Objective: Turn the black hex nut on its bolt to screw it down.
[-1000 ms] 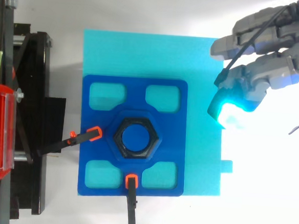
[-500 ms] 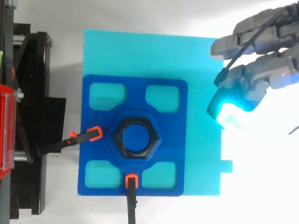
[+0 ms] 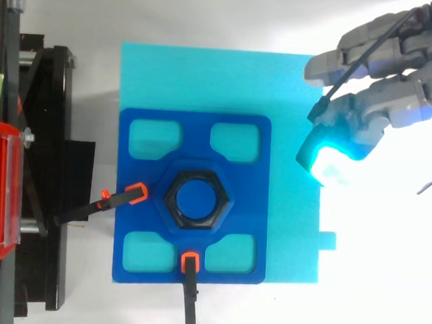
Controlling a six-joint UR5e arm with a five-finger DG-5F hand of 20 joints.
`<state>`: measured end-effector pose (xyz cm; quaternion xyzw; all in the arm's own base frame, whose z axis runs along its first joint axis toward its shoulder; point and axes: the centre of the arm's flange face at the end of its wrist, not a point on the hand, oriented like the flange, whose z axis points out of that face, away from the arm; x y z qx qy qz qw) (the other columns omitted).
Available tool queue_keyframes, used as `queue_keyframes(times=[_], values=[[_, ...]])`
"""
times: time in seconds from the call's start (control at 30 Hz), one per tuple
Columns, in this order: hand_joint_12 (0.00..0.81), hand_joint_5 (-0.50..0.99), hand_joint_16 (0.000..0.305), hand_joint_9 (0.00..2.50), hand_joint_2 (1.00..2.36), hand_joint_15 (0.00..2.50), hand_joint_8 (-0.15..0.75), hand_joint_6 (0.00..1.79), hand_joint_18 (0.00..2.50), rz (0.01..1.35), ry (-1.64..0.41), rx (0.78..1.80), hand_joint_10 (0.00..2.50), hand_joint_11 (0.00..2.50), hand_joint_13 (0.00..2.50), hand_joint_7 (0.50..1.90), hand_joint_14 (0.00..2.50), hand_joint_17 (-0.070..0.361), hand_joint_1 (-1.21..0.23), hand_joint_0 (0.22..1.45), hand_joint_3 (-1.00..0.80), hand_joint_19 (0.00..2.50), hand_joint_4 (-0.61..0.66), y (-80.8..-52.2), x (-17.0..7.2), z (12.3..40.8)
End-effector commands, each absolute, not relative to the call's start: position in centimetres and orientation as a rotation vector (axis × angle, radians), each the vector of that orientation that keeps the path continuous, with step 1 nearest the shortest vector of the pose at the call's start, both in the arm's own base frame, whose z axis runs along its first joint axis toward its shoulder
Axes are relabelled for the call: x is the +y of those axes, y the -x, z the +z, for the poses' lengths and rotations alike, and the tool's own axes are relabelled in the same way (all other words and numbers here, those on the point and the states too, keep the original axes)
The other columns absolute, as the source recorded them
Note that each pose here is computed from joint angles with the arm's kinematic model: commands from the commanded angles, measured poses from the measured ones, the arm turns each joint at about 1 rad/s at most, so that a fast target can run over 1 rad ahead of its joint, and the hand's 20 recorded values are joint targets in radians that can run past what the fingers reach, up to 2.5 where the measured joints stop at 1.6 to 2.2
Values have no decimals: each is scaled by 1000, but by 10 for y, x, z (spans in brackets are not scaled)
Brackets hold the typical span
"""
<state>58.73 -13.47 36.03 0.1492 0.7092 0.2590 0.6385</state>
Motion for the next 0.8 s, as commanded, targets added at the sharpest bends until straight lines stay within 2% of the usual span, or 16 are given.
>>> queue_keyframes(times=[0.0,0.77], values=[[330,-156,42,636,1000,0,256,503,303,591,-340,1619,2,79,353,916,0,96,-457,520,-500,369,205,-587,-135,360],[341,-160,45,623,1000,0,269,504,316,591,-340,1619,1,72,343,905,0,100,-442,520,-500,385,209,-587,-135,360]])
